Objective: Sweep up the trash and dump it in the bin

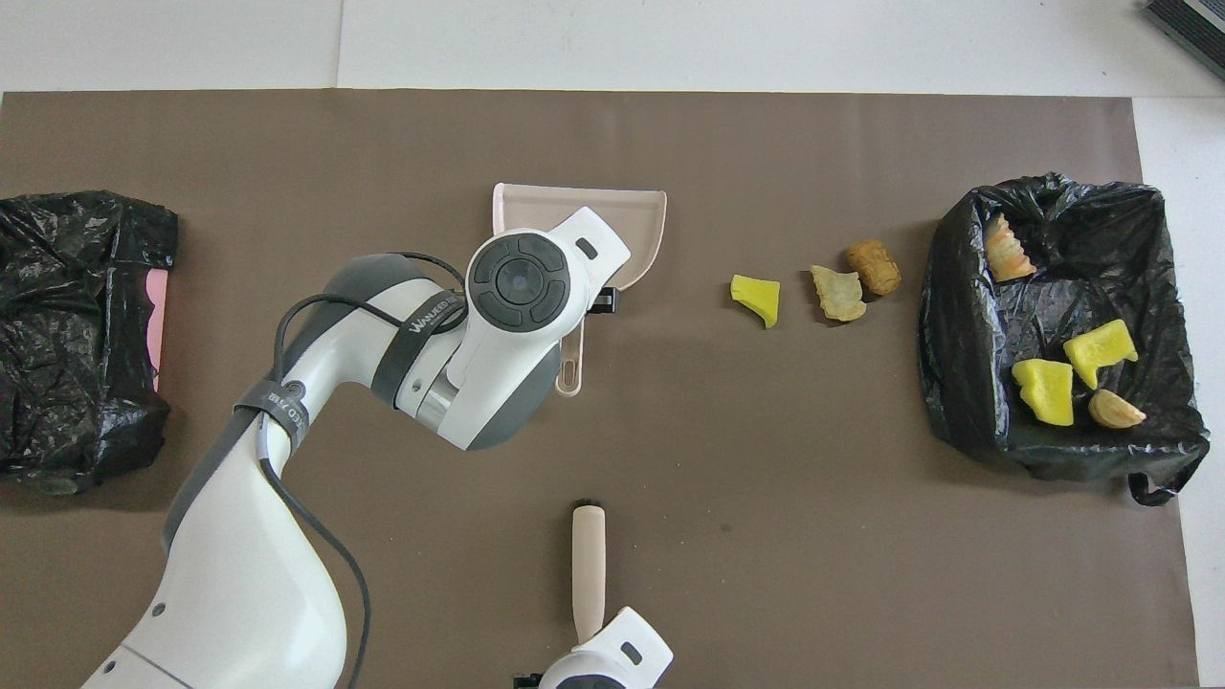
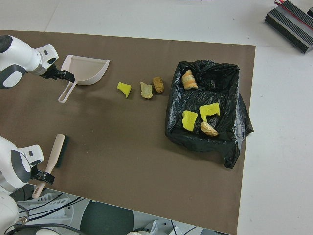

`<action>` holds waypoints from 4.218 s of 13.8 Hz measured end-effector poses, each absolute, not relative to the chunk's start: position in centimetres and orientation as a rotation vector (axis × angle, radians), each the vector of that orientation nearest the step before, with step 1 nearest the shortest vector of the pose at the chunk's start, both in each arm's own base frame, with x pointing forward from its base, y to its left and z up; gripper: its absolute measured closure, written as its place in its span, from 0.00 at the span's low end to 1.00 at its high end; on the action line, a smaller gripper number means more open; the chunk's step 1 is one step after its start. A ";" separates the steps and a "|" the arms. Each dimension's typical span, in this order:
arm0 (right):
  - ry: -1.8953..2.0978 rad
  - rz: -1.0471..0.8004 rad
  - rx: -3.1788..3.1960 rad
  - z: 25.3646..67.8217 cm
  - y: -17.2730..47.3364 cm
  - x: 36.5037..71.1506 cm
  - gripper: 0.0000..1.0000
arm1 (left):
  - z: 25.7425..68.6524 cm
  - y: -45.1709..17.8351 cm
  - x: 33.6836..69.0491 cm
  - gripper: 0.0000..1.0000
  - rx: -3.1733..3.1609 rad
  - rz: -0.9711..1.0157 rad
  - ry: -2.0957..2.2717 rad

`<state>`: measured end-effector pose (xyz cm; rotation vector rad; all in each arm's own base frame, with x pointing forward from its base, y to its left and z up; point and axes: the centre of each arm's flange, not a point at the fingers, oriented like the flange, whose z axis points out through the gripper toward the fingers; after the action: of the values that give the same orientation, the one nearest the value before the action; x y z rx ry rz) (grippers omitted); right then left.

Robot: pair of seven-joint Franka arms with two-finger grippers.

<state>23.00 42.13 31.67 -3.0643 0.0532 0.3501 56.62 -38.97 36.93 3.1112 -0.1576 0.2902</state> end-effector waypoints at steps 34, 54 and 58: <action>0.086 0.210 -3.312 42.5 18.2 50.2 0.74 | 40.0 -32.3 55.5 0.68 2.568 -0.087 -1.976; -0.326 0.292 -3.707 34.8 10.1 59.1 0.74 | 36.6 -32.2 51.6 0.68 2.496 -0.075 -2.052; -0.274 0.317 -3.633 33.7 10.9 59.1 0.74 | 36.8 -32.2 52.0 0.68 2.508 -0.025 -2.044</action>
<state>59.10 10.86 33.71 -3.6326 -0.2738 0.3168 51.95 -32.15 36.82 2.5080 -2.0439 -0.0253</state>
